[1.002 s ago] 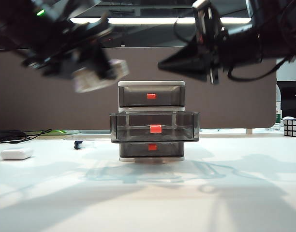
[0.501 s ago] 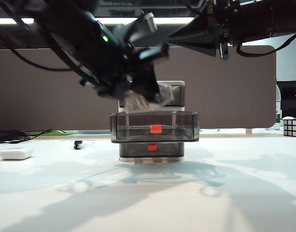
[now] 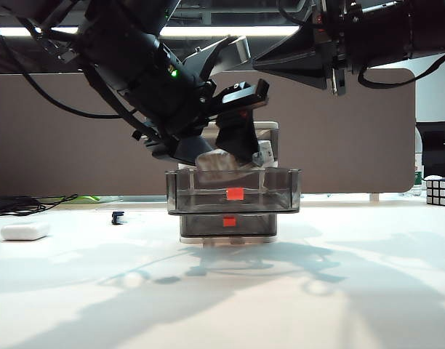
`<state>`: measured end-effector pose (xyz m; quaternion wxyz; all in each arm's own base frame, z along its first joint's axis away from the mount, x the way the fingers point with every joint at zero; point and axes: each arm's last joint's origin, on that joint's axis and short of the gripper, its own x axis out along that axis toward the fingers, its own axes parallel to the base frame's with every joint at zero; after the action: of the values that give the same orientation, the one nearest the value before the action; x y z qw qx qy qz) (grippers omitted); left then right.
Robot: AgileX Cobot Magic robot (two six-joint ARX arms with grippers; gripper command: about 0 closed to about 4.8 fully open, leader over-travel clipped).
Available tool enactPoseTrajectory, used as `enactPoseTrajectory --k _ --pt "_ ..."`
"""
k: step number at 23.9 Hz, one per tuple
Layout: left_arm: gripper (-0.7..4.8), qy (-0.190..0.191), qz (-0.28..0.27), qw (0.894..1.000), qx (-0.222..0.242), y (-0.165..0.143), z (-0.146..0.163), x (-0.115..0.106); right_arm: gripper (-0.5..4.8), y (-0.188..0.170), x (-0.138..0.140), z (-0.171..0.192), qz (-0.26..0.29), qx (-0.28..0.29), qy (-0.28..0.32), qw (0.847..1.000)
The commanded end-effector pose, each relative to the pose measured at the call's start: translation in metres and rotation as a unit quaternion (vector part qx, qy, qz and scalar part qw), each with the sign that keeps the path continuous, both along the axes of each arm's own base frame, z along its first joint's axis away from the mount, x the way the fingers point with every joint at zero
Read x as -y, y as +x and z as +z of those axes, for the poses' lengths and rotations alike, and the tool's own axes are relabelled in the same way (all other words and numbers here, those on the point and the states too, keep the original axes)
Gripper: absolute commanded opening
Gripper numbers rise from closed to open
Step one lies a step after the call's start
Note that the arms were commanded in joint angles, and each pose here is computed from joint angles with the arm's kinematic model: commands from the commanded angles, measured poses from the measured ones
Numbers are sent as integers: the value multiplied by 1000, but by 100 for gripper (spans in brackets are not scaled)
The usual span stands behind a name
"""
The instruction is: Open the second layer of the drawer on the table, pick up a pack of napkins on the table and put it in, and finally close the drawer.
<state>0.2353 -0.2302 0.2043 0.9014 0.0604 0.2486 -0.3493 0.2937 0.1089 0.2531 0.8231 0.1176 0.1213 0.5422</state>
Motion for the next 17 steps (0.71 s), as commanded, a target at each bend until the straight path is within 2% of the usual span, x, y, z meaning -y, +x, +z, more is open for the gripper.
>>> enactPoseTrajectory --k 1,4,8,10,13,14,15,17 --pt "298 -6 -3 1000 5 0 3 1 -4 0 0 4 1 8 3 1000" --pt "314 -7 -6 1000 3 0 3 1 -4 0 0 4 1 9 3 1000" --pt "313 15 3 1000 -12 -6 13 -5 -4 1 0 4 -6 13 1 1000" --pt "309 32 -2 999 -26 -21 28 -14 -5 3 0 7 -27 17 0 999" --pt "303 37 -18 999 -30 -42 46 -22 -4 8 -1 15 -34 33 1 999" --pt "279 35 -28 999 -31 -47 50 -23 -5 12 -2 18 -35 38 1 999" --pt "231 33 -40 998 -34 -52 53 -24 -5 15 -3 21 -40 40 2 998" --pt "107 25 -78 995 -54 -59 55 -24 -5 23 -6 24 -42 36 0 998"
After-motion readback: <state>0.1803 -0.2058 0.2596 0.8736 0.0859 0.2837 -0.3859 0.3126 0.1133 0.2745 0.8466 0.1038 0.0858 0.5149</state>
